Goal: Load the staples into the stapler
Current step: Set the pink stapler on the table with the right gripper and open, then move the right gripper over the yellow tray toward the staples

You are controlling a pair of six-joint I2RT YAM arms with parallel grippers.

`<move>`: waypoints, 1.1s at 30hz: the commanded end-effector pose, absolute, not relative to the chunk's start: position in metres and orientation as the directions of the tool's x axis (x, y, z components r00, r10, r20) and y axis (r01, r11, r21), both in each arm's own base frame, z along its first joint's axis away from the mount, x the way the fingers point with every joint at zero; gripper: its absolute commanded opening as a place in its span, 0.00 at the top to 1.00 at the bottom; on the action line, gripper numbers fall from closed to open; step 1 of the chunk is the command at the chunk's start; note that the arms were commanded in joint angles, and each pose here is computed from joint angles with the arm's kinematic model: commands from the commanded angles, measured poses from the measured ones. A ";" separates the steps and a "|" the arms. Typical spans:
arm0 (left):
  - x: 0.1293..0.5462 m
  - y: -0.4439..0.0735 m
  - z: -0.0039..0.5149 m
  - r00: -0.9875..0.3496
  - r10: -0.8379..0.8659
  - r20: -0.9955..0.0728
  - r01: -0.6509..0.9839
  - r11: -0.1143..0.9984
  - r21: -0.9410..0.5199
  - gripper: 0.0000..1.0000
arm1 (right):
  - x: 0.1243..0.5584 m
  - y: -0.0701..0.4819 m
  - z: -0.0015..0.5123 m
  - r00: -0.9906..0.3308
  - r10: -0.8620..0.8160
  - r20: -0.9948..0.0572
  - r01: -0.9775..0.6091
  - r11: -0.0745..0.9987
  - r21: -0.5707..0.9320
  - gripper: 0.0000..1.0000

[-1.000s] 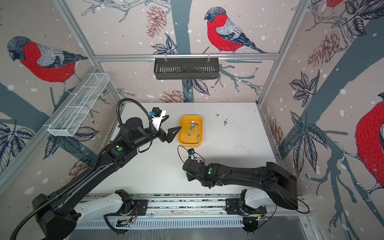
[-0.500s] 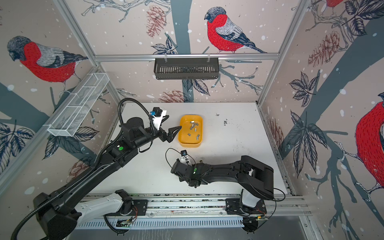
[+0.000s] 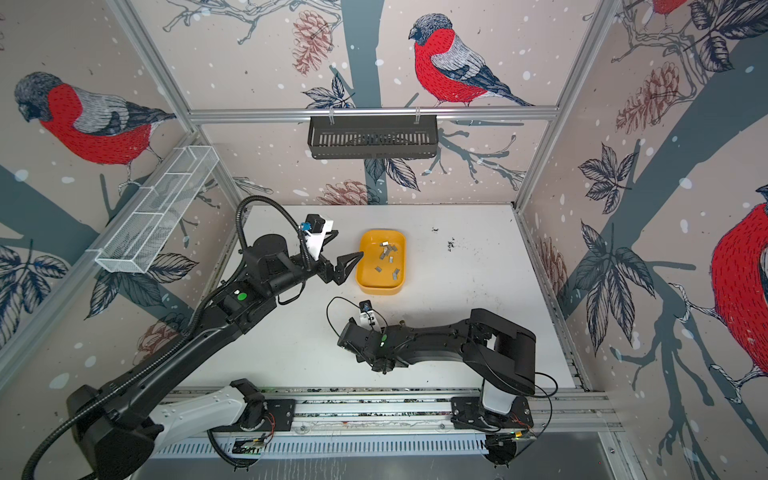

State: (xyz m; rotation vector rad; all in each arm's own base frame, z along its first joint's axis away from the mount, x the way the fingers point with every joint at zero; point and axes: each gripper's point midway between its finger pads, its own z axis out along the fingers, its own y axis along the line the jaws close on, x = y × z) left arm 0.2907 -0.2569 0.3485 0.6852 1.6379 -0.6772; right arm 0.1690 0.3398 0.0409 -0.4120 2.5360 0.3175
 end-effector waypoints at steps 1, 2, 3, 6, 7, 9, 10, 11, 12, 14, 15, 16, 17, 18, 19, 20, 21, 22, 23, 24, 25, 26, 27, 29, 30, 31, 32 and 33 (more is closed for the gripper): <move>0.291 -0.256 0.361 -0.110 0.051 -0.993 0.749 0.661 -0.049 0.01 | 0.172 0.338 0.058 -0.777 -0.205 -0.594 -0.350 0.927 0.138 0.46; 0.291 -0.256 0.363 -0.103 0.050 -0.993 0.748 0.663 -0.044 0.01 | 0.173 0.336 0.064 -0.772 -0.199 -0.604 -0.350 0.926 0.142 0.45; 0.291 -0.255 0.363 -0.100 0.051 -0.994 0.746 0.665 -0.041 0.01 | 0.173 0.334 0.071 -0.764 -0.193 -0.616 -0.353 0.923 0.149 0.43; 0.290 -0.252 0.368 -0.092 0.041 -0.995 0.738 0.674 -0.040 0.01 | 0.175 0.327 0.092 -0.734 -0.164 -0.660 -0.362 0.915 0.176 0.41; 0.289 -0.250 0.370 -0.090 0.035 -0.995 0.735 0.676 -0.043 0.01 | 0.176 0.323 0.100 -0.720 -0.151 -0.678 -0.367 0.911 0.187 0.40; 0.289 -0.249 0.372 -0.086 0.022 -0.996 0.730 0.681 -0.047 0.01 | 0.178 0.316 0.116 -0.697 -0.118 -0.707 -0.369 0.905 0.213 0.40; 0.289 -0.248 0.373 -0.087 0.021 -0.996 0.727 0.684 -0.049 0.01 | 0.181 0.312 0.126 -0.685 -0.095 -0.722 -0.370 0.899 0.233 0.40; 0.289 -0.247 0.374 -0.086 0.019 -0.996 0.724 0.688 -0.049 0.01 | 0.183 0.308 0.133 -0.679 -0.078 -0.730 -0.367 0.897 0.246 0.40; 0.290 -0.246 0.375 -0.089 0.014 -0.996 0.719 0.693 -0.054 0.01 | 0.187 0.303 0.142 -0.673 -0.061 -0.737 -0.369 0.892 0.263 0.39; 0.292 -0.243 0.375 -0.088 0.013 -0.996 0.709 0.703 -0.053 0.01 | 0.194 0.295 0.158 -0.660 -0.037 -0.750 -0.373 0.883 0.284 0.40; 0.293 -0.242 0.376 -0.089 0.012 -0.996 0.708 0.704 -0.054 0.01 | 0.199 0.292 0.167 -0.649 -0.028 -0.761 -0.377 0.880 0.290 0.40; 0.294 -0.240 0.377 -0.091 0.008 -0.996 0.707 0.704 -0.059 0.01 | 0.205 0.288 0.176 -0.634 -0.012 -0.773 -0.377 0.878 0.295 0.40; 0.295 -0.239 0.378 -0.092 0.001 -0.996 0.708 0.704 -0.064 0.01 | 0.213 0.283 0.185 -0.623 0.009 -0.783 -0.369 0.878 0.304 0.41; 0.296 -0.238 0.379 -0.093 -0.005 -0.996 0.710 0.701 -0.069 0.01 | 0.220 0.279 0.191 -0.619 0.024 -0.785 -0.367 0.875 0.316 0.42; 0.297 -0.236 0.379 -0.095 -0.007 -0.995 0.711 0.700 -0.072 0.01 | 0.227 0.277 0.199 -0.619 0.034 -0.785 -0.375 0.865 0.333 0.43; 0.298 -0.235 0.378 -0.094 -0.005 -0.996 0.711 0.700 -0.071 0.01 | 0.236 0.273 0.204 -0.616 0.042 -0.787 -0.377 0.861 0.341 0.44; 0.298 -0.234 0.377 -0.090 -0.001 -0.996 0.710 0.702 -0.065 0.01 | 0.244 0.270 0.208 -0.616 0.047 -0.786 -0.371 0.863 0.342 0.45; 0.299 -0.235 0.375 -0.090 0.009 -0.996 0.714 0.698 -0.059 0.01 | 0.254 0.265 0.210 -0.617 0.043 -0.786 -0.367 0.867 0.336 0.45; 0.298 -0.236 0.374 -0.091 0.017 -0.996 0.724 0.688 -0.055 0.01 | 0.265 0.262 0.211 -0.621 0.036 -0.783 -0.359 0.875 0.325 0.47; 0.297 -0.237 0.374 -0.094 0.020 -0.995 0.733 0.679 -0.055 0.01 | 0.274 0.260 0.212 -0.622 0.027 -0.783 -0.355 0.881 0.313 0.48; 0.296 -0.238 0.372 -0.094 0.028 -0.995 0.741 0.670 -0.051 0.01 | 0.285 0.259 0.212 -0.623 0.015 -0.782 -0.352 0.887 0.297 0.49; 0.295 -0.240 0.372 -0.089 0.034 -0.995 0.749 0.662 -0.044 0.01 | 0.295 0.258 0.211 -0.629 0.004 -0.777 -0.348 0.892 0.287 0.50; 0.294 -0.240 0.370 -0.083 0.041 -0.996 0.754 0.656 -0.036 0.01 | 0.307 0.259 0.205 -0.644 -0.009 -0.765 -0.340 0.899 0.276 0.52; 0.291 -0.242 0.371 -0.067 0.051 -0.996 0.766 0.642 -0.019 0.01 | 0.330 0.258 0.198 -0.670 -0.023 -0.742 -0.321 0.910 0.262 0.56; 0.289 -0.241 0.373 -0.054 0.050 -0.997 0.769 0.639 -0.010 0.01 | 0.341 0.259 0.194 -0.684 -0.033 -0.729 -0.318 0.913 0.257 0.57; 0.288 -0.240 0.377 -0.040 0.042 -0.998 0.768 0.640 -0.003 0.01 | 0.353 0.260 0.190 -0.700 -0.043 -0.713 -0.310 0.917 0.249 0.58; 0.287 -0.239 0.369 -0.046 0.049 -0.998 0.769 0.639 -0.004 0.01 | 0.364 0.261 0.187 -0.718 -0.048 -0.695 -0.295 0.924 0.241 0.58; 0.286 -0.239 0.368 -0.030 0.049 -0.998 0.773 0.634 0.008 0.01 | 0.373 0.263 0.184 -0.729 -0.058 -0.682 -0.293 0.927 0.234 0.59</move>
